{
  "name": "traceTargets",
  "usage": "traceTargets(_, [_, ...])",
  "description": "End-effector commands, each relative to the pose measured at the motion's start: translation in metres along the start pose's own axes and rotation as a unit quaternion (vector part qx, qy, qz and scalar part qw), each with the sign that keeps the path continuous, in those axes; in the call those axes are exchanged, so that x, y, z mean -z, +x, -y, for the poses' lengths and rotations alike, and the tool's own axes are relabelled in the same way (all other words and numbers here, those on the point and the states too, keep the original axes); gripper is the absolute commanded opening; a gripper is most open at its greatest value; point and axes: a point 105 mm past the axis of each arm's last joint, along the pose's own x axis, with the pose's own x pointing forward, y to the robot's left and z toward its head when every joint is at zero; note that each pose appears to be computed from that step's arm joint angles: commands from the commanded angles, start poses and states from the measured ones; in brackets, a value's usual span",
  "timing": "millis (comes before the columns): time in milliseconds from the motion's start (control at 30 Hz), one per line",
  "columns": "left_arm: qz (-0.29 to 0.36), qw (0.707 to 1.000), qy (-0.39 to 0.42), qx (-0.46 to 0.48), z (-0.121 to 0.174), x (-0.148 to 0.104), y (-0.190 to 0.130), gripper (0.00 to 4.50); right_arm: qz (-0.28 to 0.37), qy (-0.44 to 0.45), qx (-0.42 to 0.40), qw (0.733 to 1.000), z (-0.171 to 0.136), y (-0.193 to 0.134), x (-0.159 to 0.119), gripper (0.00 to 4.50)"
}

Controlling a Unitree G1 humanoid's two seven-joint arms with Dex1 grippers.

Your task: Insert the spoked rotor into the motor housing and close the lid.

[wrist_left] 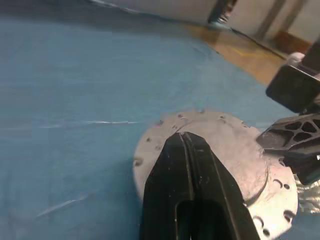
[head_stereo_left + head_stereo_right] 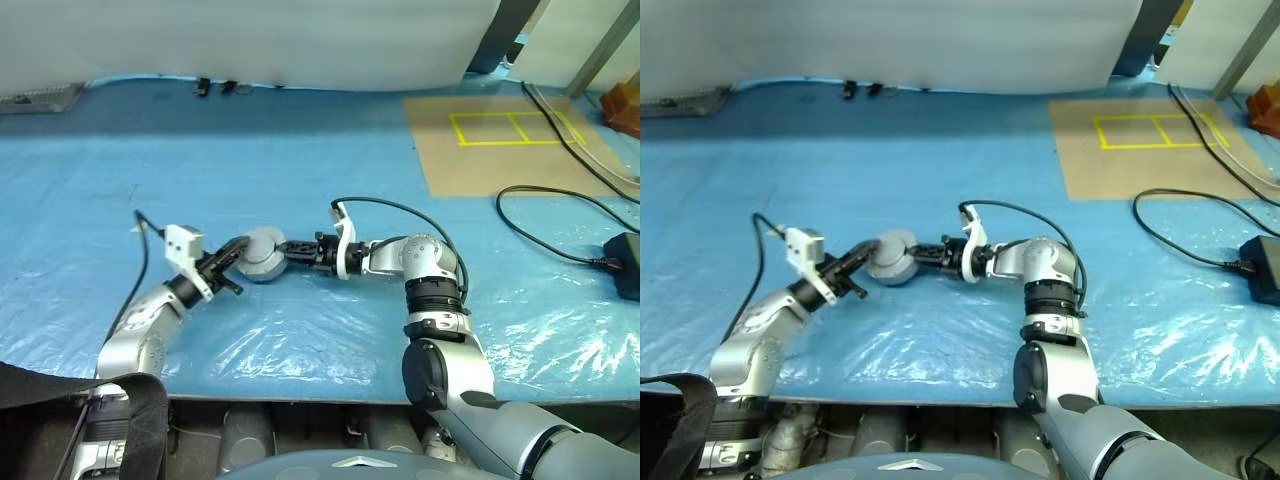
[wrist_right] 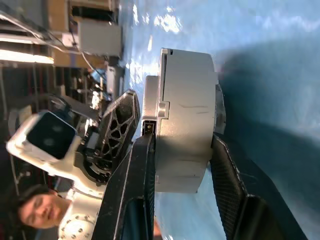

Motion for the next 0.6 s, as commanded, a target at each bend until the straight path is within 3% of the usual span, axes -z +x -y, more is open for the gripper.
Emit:
traceTargets(33, [0.065,0.996,-0.062,-0.02,0.0,-0.019,-0.017,0.0,0.036,-0.013,-0.076,0.996,-0.034,0.004,-0.018,1.2])
traceTargets(133, [0.086,0.989,-0.116,-0.032,0.001,-0.015,-0.024,0.57,0.049,-0.009,-0.092,0.994,-0.041,0.005,-0.023,1.2])
traceTargets(500, [0.134,0.956,-0.258,-0.034,0.015,-0.011,-0.014,4.34,0.052,-0.021,-0.128,0.99,-0.056,0.006,-0.026,1.2])
traceTargets(600, [0.137,0.942,-0.304,-0.019,0.02,-0.012,-0.01,4.44,0.049,-0.023,-0.134,0.989,-0.059,0.005,-0.025,1.2])
